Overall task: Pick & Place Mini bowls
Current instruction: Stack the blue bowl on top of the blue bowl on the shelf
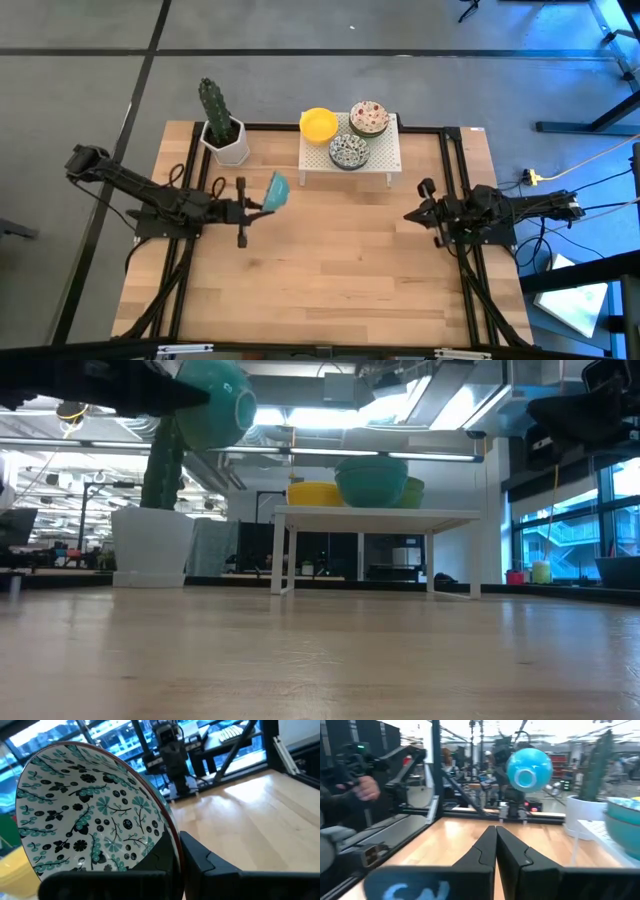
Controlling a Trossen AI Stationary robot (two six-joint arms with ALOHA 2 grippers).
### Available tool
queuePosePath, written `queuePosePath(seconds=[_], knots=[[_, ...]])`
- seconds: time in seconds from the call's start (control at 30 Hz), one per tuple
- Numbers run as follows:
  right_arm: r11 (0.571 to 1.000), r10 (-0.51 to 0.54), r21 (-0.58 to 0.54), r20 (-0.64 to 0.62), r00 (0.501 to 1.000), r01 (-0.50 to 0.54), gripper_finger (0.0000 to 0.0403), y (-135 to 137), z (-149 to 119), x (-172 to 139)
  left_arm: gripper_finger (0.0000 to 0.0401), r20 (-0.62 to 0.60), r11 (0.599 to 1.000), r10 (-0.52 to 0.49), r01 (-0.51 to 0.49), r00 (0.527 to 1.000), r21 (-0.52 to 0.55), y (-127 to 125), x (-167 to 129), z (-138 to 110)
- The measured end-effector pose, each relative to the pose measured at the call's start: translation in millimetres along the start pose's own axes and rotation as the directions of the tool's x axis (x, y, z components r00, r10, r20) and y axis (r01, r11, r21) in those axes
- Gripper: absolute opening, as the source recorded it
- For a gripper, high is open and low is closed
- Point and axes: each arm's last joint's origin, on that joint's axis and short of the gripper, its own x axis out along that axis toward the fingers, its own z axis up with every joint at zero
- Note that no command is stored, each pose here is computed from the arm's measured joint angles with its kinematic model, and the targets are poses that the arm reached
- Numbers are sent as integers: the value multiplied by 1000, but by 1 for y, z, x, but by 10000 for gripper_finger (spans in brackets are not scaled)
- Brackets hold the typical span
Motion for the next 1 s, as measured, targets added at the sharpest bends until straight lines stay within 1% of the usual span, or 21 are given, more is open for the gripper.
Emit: queuePosePath(seconds=[0.1, 0.2, 0.4, 0.6, 0.73, 0.8, 0.87, 1.0], knots=[[999, -43, -22, -1, 999, 43, 12, -1, 0, 0, 7, 25, 1000, 10, -10, 1000, 17, 1, 1, 2], [999, -44, -27, -4, 999, 44, 12, -1, 0, 0, 7, 36, 998, 26, -27, 999, 51, 1, 2, 3], [999, -44, -5, -5, 999, 44, 12, -1, 0, 0, 7, 58, 997, 63, -66, 996, 47, 6, 4, 5], [999, -44, 8, -10, 999, 44, 12, -1, -1, 0, 7, 77, 987, 156, -157, 985, 12, 17, 6, 7], [999, -47, 9, -8, 999, 47, 12, -1, -1, 0, 7, 110, 976, 218, -214, 970, -48, 26, 8, 10], [998, -70, 9, -5, 998, 70, 12, -2, 0, 0, 7, 108, 969, 244, -239, 964, -59, 31, 11, 16], [995, -99, 9, -5, 995, 99, 12, -3, 0, 0, 7, 90, 965, 261, -257, 961, -48, 36, 16, 24], [992, -122, 8, -5, 992, 122, 12, -4, 0, 0, 7, -1, 959, 282, -282, 959, -3, 47, 31, 45]])
